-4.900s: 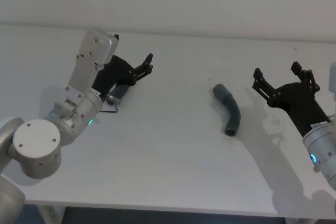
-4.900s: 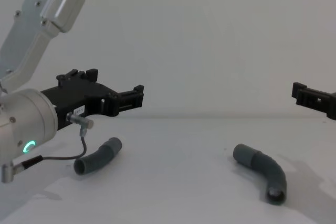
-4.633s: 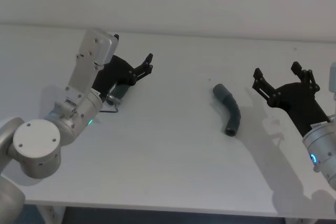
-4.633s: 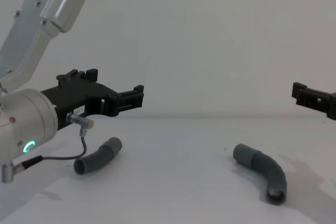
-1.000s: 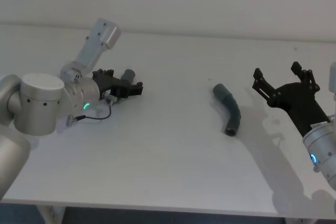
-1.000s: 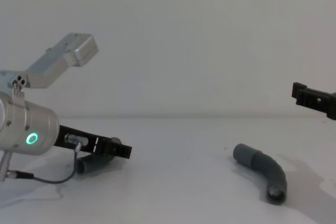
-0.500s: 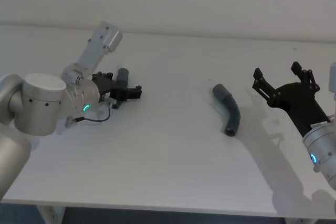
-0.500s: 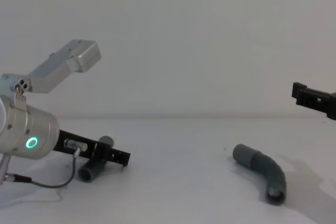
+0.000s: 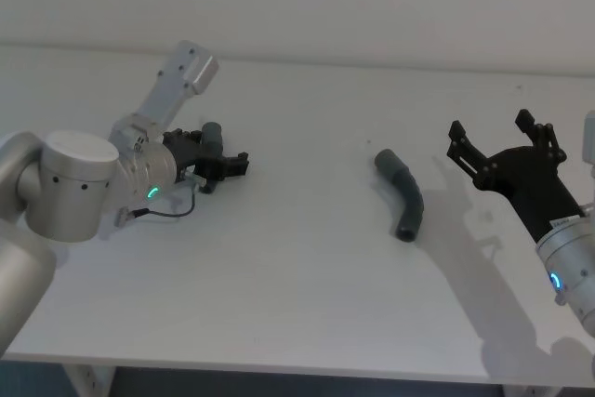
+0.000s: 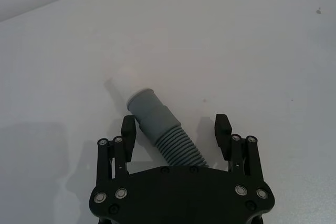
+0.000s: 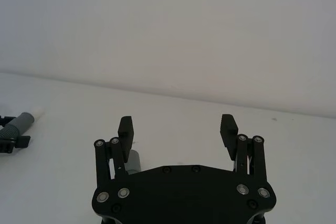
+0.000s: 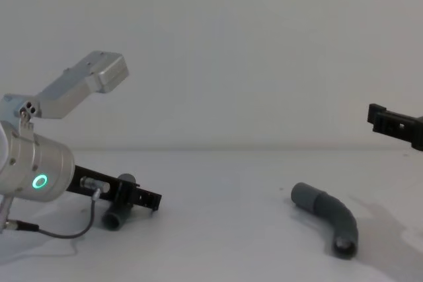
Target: Use both hands to pick up one end of the pipe from the table, align the ends, and insert them.
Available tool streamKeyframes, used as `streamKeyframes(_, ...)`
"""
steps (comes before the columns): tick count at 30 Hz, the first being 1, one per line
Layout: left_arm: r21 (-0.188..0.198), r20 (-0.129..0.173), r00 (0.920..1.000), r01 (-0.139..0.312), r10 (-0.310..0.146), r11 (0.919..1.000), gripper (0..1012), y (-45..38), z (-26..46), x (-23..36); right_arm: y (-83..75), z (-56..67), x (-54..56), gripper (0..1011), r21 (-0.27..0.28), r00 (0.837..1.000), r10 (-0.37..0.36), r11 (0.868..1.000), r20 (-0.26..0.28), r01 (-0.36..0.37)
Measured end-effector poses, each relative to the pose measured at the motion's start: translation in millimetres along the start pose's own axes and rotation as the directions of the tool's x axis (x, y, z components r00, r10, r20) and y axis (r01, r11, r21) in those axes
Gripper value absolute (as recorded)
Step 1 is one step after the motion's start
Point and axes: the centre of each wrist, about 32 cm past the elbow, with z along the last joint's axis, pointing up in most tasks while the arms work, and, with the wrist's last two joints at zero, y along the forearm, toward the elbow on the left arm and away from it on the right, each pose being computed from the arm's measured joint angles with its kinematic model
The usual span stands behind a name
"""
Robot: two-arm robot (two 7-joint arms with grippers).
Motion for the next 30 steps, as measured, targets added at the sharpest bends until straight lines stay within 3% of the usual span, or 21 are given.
streamKeyframes(30, 0.004, 0.005, 1.0, -0.006, 0.006, 1.0, 736, 0.0, -0.7, -0.1, 0.0, 0.0, 0.0, 1004, 0.0, 1.0, 0.0, 1.0, 0.0, 0.0)
